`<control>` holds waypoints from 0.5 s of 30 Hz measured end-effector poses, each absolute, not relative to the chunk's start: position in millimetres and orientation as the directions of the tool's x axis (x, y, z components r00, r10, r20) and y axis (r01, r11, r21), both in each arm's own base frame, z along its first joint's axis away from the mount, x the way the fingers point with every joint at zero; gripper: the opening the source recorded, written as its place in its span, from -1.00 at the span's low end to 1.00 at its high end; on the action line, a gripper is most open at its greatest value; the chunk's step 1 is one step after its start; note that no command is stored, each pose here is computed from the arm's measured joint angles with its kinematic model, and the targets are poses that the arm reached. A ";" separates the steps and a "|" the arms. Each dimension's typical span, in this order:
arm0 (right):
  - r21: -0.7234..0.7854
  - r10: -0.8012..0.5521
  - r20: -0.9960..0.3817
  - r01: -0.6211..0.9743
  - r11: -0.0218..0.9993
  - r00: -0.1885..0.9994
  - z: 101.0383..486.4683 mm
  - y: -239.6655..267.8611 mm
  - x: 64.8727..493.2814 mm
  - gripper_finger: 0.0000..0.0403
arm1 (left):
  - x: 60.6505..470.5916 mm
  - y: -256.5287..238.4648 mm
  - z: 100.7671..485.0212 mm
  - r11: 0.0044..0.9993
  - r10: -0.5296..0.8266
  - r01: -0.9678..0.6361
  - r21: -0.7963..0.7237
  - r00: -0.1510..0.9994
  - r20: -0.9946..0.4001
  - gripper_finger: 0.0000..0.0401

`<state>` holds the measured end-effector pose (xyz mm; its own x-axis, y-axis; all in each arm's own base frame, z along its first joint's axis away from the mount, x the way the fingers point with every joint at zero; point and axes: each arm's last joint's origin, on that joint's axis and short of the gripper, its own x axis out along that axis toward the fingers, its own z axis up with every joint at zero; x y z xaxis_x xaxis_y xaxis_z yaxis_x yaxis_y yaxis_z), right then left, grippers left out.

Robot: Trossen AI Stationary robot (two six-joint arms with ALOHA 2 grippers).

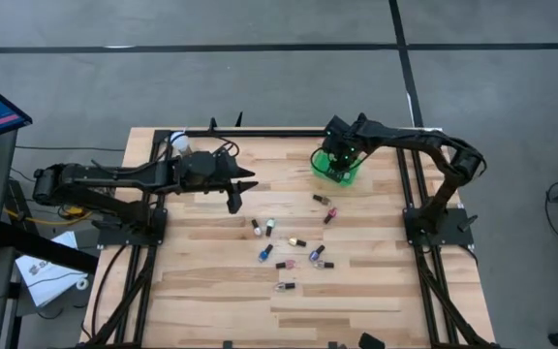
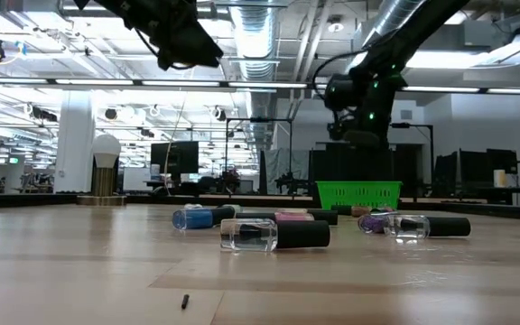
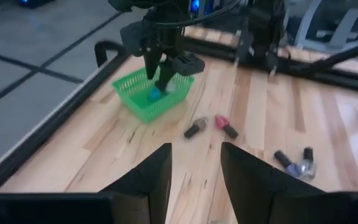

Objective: Pick & Place Nail Polish
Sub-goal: Put the light blue nail polish into the green bin, then put the right white nail polish into the green bin

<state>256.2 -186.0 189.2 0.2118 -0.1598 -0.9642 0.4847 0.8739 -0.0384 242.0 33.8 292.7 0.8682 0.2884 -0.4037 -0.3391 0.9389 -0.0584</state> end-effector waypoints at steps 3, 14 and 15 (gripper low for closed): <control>-0.043 -0.210 -0.934 0.492 0.870 0.290 217.3 -176.9 251.1 0.02 | 229.2 32.6 306.2 0.937 0.300 -0.343 -0.069 0.888 -0.349 -0.35; 0.021 -0.202 -0.764 0.336 0.942 0.613 302.4 -90.5 243.2 0.01 | 132.3 26.5 347.7 0.870 0.480 -0.491 -0.047 0.864 -0.151 -0.35; 0.025 -0.182 -0.757 0.306 0.952 0.628 302.0 -82.4 248.6 0.01 | 124.9 25.6 344.9 0.869 0.480 -0.491 -0.060 0.866 -0.142 -0.35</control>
<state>248.6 -82.4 302.0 0.6278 -0.1819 -0.7568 0.3056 0.9518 0.0248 124.9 25.6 344.9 0.8658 0.4796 -0.1425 -0.4912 0.8690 -0.0599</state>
